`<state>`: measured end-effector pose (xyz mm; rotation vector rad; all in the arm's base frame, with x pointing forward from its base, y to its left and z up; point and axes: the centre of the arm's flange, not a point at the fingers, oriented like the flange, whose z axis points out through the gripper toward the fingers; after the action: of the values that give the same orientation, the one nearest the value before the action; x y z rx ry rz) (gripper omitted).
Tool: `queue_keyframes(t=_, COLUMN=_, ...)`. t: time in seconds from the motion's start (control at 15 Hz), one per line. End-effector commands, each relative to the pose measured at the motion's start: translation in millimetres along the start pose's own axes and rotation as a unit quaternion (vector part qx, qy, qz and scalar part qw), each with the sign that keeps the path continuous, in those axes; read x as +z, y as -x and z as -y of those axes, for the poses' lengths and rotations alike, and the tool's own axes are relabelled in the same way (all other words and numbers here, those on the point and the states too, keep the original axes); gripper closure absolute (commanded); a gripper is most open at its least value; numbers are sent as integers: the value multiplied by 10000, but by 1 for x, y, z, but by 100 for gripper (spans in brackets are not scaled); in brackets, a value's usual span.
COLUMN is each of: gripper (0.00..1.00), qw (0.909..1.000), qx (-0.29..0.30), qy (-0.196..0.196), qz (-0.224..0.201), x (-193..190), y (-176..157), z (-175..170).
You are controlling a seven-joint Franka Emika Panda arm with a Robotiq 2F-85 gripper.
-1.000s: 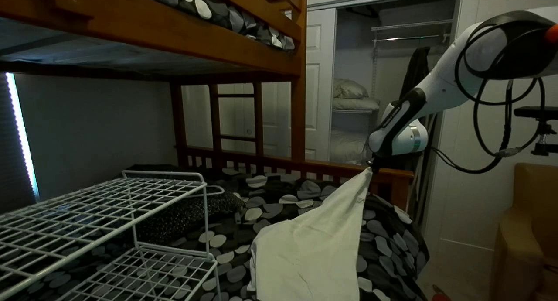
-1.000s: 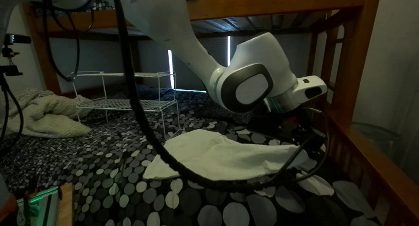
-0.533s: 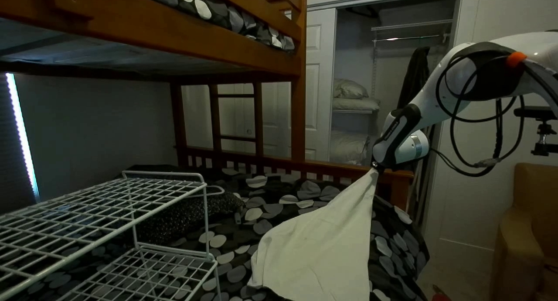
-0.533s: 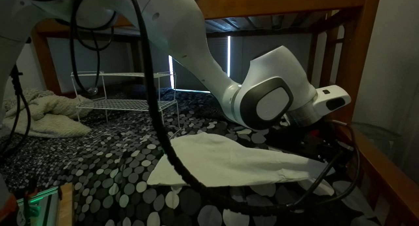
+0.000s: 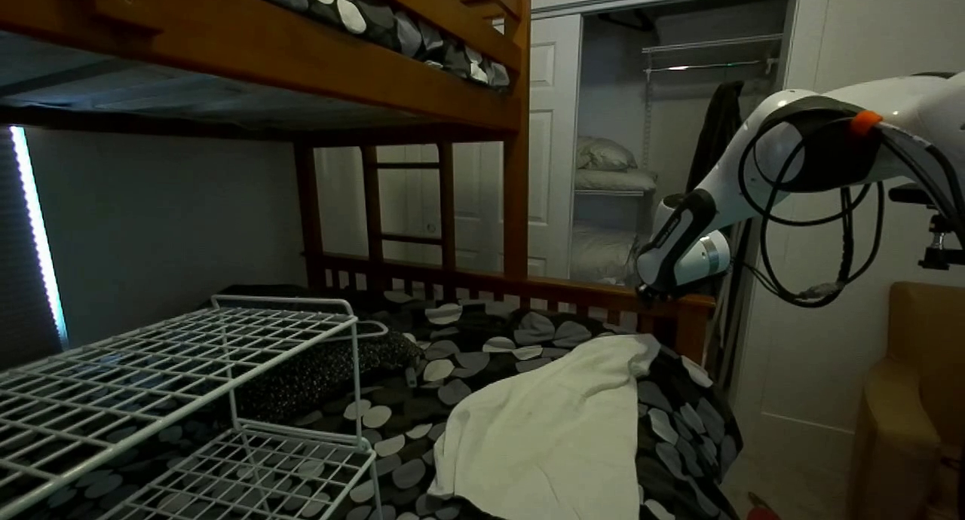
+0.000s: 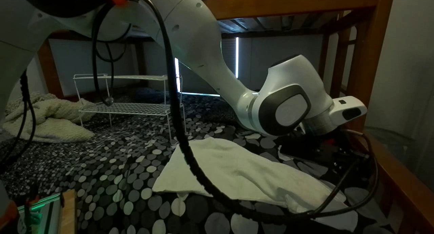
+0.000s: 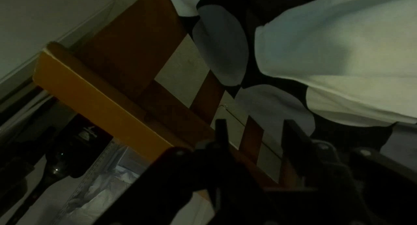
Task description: Spread the pillowcase to the right
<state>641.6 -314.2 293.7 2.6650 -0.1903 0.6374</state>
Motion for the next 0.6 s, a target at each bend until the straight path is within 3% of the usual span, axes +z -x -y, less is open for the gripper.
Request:
queue_keyframes(t=0.0, gripper=21, qw=9992, qx=-76, qy=-189, qz=339, x=-23, y=-24, z=6)
queue_keyframes(t=0.2, gripper=0, qw=9940, qx=-262, qy=-634, qz=852, x=-38, y=-39, z=38)
queue_keyframes(t=0.33, gripper=0, qw=9867, qx=-480, qy=-977, qz=1203, x=-46, y=-41, z=71)
queue_keyframes(t=0.53, gripper=0, qw=9805, qx=-985, qy=-1059, qz=1334, x=-60, y=-40, z=113)
